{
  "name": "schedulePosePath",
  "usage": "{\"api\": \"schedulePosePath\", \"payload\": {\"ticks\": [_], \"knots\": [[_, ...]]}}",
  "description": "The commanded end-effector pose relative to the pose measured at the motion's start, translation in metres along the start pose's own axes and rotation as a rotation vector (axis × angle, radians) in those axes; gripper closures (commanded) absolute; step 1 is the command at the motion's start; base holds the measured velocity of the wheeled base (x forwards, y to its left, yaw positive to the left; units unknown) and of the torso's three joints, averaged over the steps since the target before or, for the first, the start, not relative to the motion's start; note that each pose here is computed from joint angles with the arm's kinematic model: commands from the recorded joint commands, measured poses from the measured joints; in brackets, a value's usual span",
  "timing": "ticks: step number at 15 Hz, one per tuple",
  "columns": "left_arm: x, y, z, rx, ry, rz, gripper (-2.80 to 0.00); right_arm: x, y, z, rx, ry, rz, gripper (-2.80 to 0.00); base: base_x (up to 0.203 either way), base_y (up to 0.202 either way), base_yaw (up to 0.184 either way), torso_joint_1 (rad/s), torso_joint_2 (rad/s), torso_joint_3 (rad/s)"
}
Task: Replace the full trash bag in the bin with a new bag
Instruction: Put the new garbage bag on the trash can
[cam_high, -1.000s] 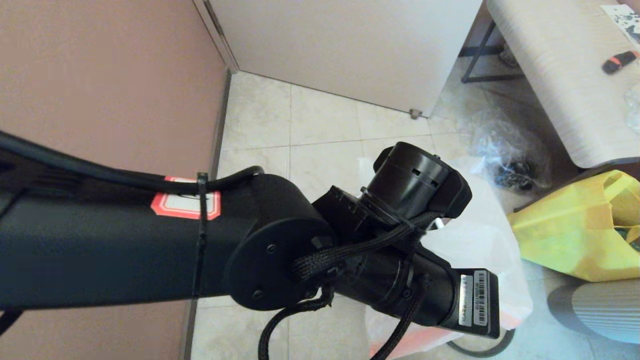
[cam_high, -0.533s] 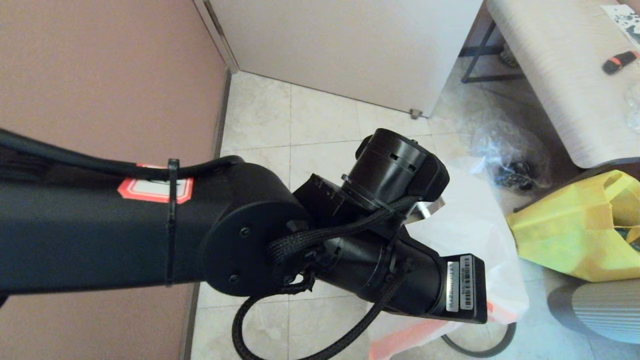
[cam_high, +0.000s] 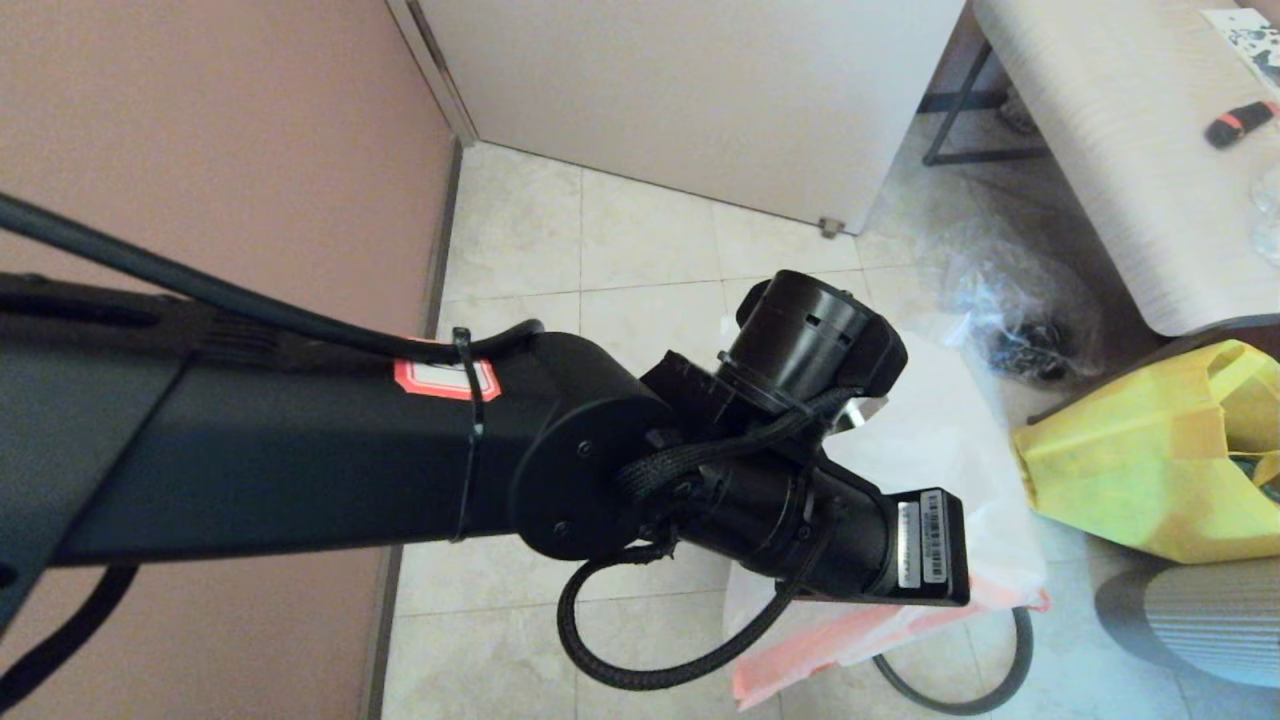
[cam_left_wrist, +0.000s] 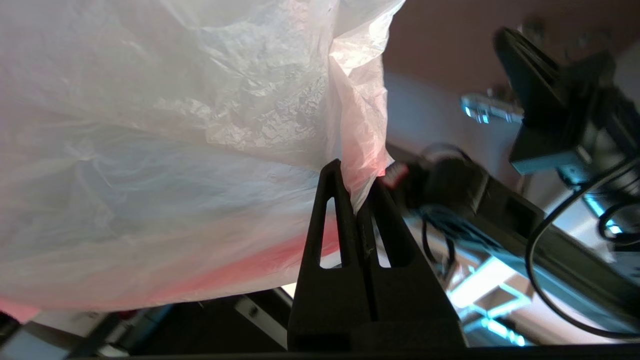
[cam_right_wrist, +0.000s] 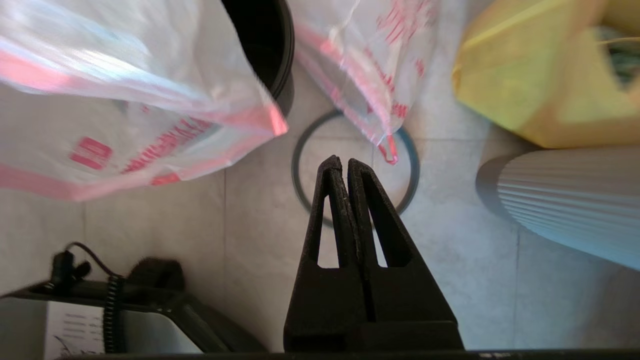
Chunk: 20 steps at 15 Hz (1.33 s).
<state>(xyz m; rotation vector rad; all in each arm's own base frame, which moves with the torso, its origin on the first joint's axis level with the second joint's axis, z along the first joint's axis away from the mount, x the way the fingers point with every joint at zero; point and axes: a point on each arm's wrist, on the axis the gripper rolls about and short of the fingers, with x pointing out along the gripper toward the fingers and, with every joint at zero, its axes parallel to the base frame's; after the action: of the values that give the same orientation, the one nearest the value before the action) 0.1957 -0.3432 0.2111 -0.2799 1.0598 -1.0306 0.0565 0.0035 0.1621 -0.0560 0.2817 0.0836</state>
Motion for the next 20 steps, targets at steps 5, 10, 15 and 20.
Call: {"api": "schedulePosePath", "payload": {"ticks": [5, 10, 15, 20], "knots": [[-0.001, 0.009, 0.008, -0.021, -0.028, 0.029, 0.0, 0.097, 0.003, 0.004, -0.096, 0.177, 0.059, 0.0, 0.0, 0.0, 0.0, 0.0, 0.0, 0.0], [-0.005, 0.009, 0.014, -0.022, -0.061, 0.036, 0.0, 0.14, 0.011, -0.017, -0.13, 0.156, 0.136, -2.8, 0.0, 0.0, 0.0, 0.0, 0.0, 0.0], [-0.004, 0.013, 0.017, -0.037, -0.073, 0.052, 0.0, 0.153, 0.021, -0.044, -0.144, 0.063, 0.196, -2.8, 0.0, 0.0, 0.0, 0.0, 0.0, 0.0], [-0.011, 0.011, 0.016, -0.043, -0.07, 0.056, 0.0, 0.2, 0.028, -0.04, -0.187, -0.039, 0.202, -2.8, 0.0, 0.0, 0.0, 0.0, 0.0, 0.0]]}}
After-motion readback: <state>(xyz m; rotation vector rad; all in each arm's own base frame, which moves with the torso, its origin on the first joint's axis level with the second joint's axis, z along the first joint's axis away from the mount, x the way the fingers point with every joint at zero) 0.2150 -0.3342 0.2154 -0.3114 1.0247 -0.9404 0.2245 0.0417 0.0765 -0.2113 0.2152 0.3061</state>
